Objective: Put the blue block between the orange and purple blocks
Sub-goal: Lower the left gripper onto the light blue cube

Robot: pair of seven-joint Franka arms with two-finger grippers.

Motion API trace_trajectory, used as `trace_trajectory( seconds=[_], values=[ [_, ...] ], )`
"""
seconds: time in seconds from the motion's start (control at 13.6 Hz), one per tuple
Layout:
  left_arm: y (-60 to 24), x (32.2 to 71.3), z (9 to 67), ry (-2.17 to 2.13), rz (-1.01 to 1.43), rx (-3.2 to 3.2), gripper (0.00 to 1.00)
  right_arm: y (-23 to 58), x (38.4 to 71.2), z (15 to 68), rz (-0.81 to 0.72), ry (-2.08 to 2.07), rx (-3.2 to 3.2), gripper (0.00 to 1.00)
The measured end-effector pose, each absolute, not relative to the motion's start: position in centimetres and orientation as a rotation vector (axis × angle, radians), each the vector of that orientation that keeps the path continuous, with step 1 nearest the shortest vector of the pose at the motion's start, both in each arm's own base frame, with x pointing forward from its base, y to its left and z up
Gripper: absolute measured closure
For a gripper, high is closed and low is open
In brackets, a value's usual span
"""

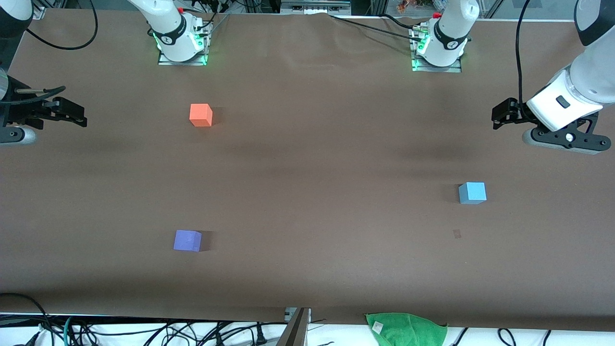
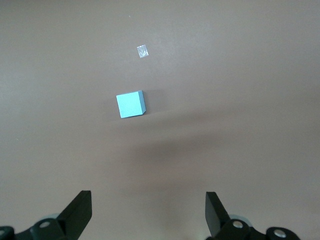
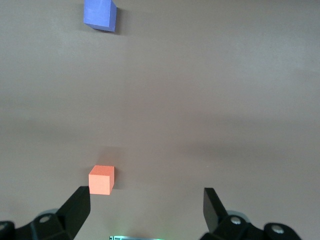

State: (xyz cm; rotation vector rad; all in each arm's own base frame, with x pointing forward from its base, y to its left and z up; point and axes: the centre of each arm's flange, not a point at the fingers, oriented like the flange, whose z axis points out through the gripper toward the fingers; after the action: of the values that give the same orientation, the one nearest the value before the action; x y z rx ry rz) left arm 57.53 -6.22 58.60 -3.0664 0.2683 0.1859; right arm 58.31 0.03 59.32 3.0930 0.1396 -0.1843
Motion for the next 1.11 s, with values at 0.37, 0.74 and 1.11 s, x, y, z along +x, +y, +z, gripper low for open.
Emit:
trace_trajectory(
  seconds=[0.37, 0.74, 1.11],
  values=[
    [-6.4, 58.6, 56.5, 0.28, 0.237, -3.062, 0.0, 0.0, 58.3, 59.3, -0.184, 0.14, 3.093, 0.0],
    [-3.6, 61.9, 51.0, 0.225, 0.275, -3.067, 0.0, 0.0, 58.3, 59.3, -0.184, 0.14, 3.093, 0.0],
    [0.7, 65.8, 41.0, 0.16, 0.195, -3.087, 0.0, 0.2, 58.3, 59.3, -0.183, 0.144, 3.093, 0.0]
  ],
)
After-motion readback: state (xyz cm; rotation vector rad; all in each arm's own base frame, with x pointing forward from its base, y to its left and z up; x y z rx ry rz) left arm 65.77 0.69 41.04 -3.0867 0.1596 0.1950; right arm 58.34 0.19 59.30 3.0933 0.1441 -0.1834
